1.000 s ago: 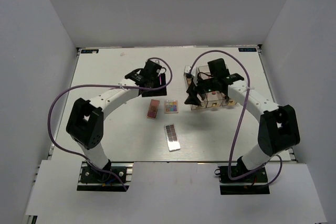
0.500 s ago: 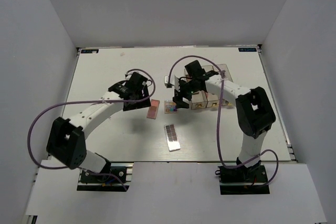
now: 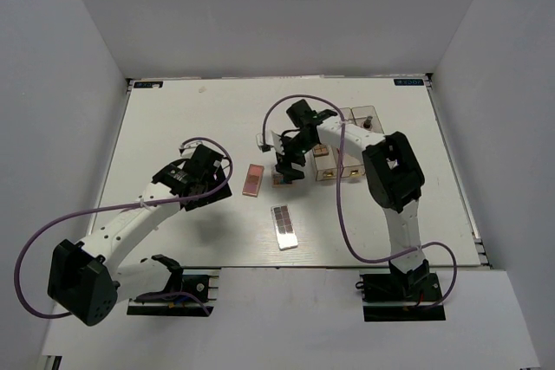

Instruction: Organize the makeup

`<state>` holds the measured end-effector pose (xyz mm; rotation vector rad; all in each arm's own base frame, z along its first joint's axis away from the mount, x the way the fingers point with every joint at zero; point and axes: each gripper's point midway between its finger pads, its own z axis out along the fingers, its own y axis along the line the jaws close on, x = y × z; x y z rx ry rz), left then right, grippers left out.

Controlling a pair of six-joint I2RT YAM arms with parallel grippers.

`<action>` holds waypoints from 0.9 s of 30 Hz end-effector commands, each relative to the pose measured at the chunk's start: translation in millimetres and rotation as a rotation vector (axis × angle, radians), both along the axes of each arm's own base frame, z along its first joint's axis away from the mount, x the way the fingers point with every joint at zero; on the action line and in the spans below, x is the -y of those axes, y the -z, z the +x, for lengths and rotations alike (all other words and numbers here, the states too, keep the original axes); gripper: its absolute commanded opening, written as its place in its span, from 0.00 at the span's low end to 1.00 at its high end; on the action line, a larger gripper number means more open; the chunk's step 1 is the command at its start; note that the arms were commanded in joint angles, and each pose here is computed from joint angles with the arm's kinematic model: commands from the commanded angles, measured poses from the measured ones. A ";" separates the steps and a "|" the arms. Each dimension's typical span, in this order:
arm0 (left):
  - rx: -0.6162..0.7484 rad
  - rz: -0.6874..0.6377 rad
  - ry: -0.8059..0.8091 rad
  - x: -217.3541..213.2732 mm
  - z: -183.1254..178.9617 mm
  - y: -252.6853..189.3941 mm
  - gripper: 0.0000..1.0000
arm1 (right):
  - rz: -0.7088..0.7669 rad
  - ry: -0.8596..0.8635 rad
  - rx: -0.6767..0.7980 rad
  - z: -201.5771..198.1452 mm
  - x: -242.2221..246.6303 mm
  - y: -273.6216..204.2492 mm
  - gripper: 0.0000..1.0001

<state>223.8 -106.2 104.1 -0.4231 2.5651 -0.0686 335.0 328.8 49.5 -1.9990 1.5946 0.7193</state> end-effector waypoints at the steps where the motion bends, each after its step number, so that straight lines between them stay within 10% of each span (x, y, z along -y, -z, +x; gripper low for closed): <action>1: 0.025 -0.016 -0.028 -0.8 3.1 -5.6 0.85 | -0.039 -0.057 -0.022 -9.0 -3.3 0.7 0.89; 23: 0.023 -0.049 -0.015 9.2 8.8 -2.0 0.85 | -0.201 0.171 0.065 -0.2 16.5 48.7 0.89; 27: 0.016 -0.060 -0.007 12.7 9.5 1.3 0.84 | -0.182 0.186 0.063 -6.0 15.4 49.7 0.63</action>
